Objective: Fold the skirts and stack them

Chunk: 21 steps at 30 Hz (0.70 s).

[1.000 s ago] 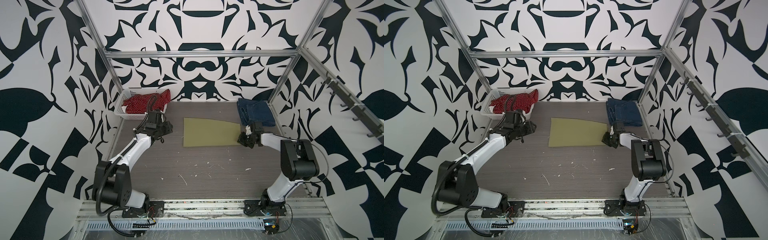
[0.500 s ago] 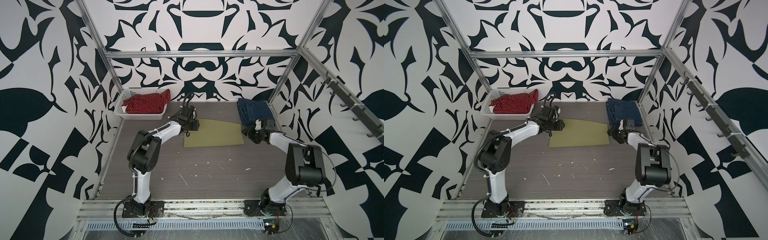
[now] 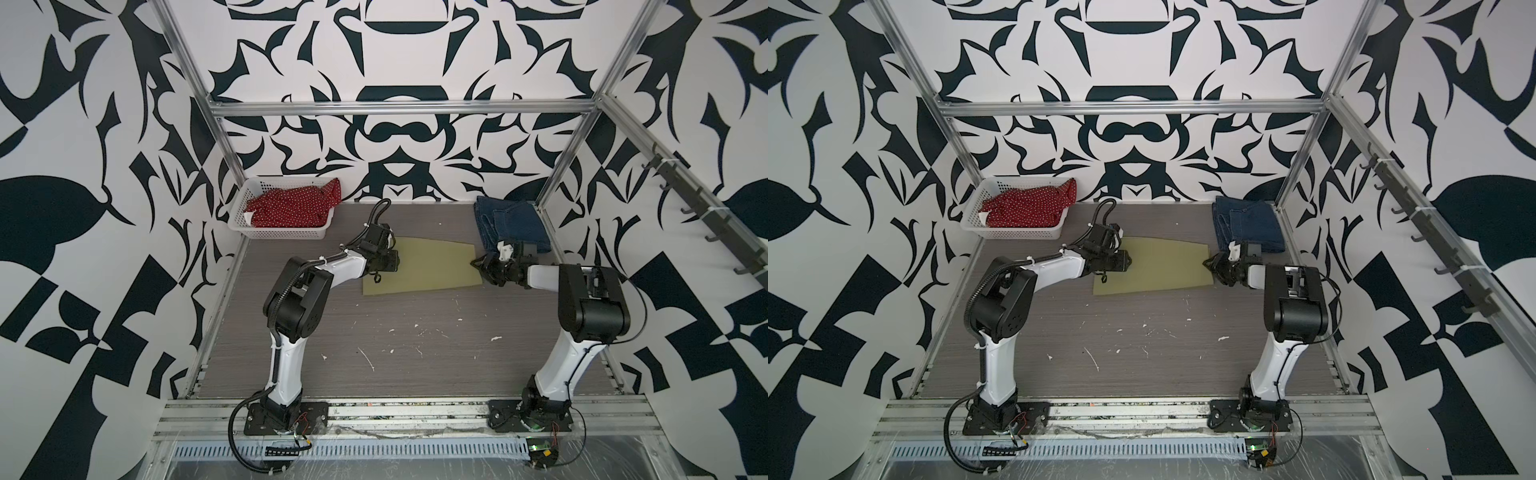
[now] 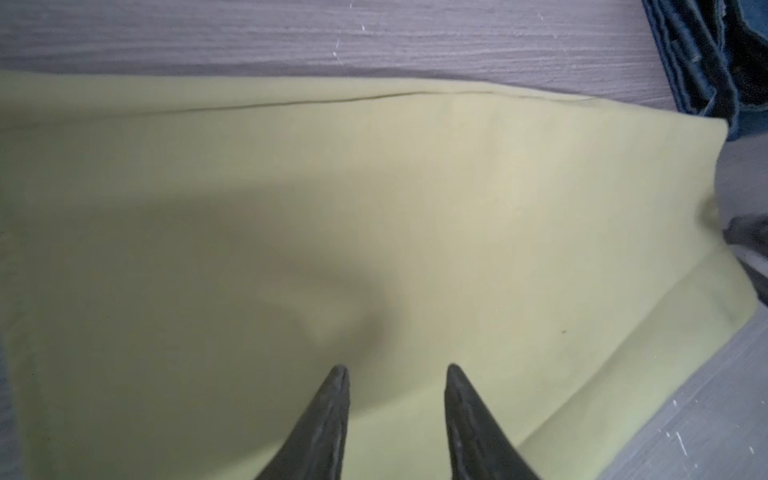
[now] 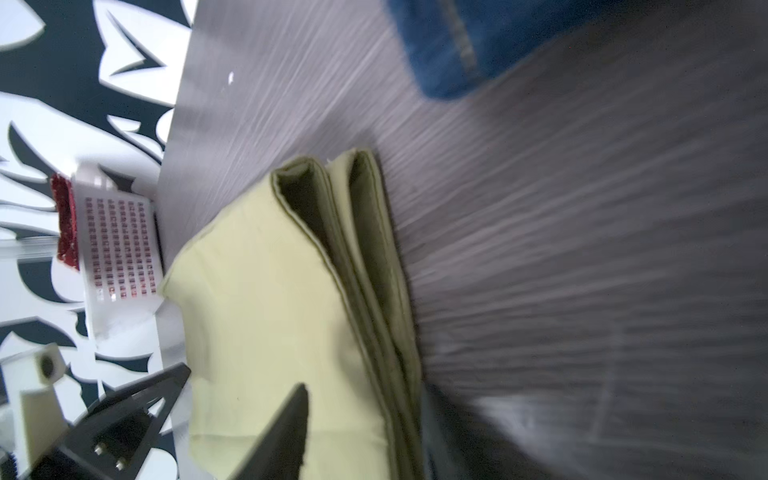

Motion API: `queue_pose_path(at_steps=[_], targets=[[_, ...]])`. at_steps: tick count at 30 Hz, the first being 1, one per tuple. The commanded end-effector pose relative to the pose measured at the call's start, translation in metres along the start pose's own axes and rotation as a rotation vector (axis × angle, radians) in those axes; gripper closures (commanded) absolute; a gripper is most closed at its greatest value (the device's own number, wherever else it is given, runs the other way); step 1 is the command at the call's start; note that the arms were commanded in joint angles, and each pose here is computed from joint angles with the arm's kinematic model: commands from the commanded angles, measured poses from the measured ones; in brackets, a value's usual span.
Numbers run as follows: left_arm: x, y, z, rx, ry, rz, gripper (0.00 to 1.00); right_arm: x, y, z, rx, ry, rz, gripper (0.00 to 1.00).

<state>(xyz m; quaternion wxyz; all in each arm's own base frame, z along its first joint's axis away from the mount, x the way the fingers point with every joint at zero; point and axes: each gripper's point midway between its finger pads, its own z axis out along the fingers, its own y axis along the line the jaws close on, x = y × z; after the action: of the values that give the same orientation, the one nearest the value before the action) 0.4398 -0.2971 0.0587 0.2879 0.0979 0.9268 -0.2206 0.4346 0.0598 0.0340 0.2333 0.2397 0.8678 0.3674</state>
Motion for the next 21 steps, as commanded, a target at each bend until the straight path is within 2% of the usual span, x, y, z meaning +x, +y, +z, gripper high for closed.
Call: queue_pose_path(at_steps=[1,6,8,9,12,15,17,21], targets=[[-0.022,-0.008,-0.012,-0.002,-0.063,0.011,0.59,0.018,0.007,0.005,-0.046,0.049,0.015,0.71],[-0.044,-0.025,-0.024,0.043,-0.105,0.032,0.56,0.029,0.007,0.002,-0.049,0.062,0.012,0.89],[-0.046,-0.037,-0.019,0.074,-0.087,0.050,0.56,0.031,0.007,0.002,-0.056,0.063,0.008,0.91],[-0.044,-0.044,-0.013,0.089,-0.072,0.067,0.57,0.032,0.008,0.003,-0.064,0.068,0.011,0.90],[-0.030,-0.062,0.005,0.100,-0.028,0.120,0.58,0.028,0.013,0.001,-0.087,0.056,0.022,0.72],[-0.014,-0.069,0.023,0.114,0.017,0.128,0.61,0.023,0.016,-0.007,-0.060,0.023,-0.005,0.61],[-0.005,-0.070,0.033,0.113,0.044,0.127,0.66,0.019,0.018,-0.011,-0.036,0.009,-0.027,0.56],[0.008,-0.066,0.044,0.098,0.067,0.122,0.67,0.011,0.020,-0.014,0.001,0.003,-0.057,0.52]])
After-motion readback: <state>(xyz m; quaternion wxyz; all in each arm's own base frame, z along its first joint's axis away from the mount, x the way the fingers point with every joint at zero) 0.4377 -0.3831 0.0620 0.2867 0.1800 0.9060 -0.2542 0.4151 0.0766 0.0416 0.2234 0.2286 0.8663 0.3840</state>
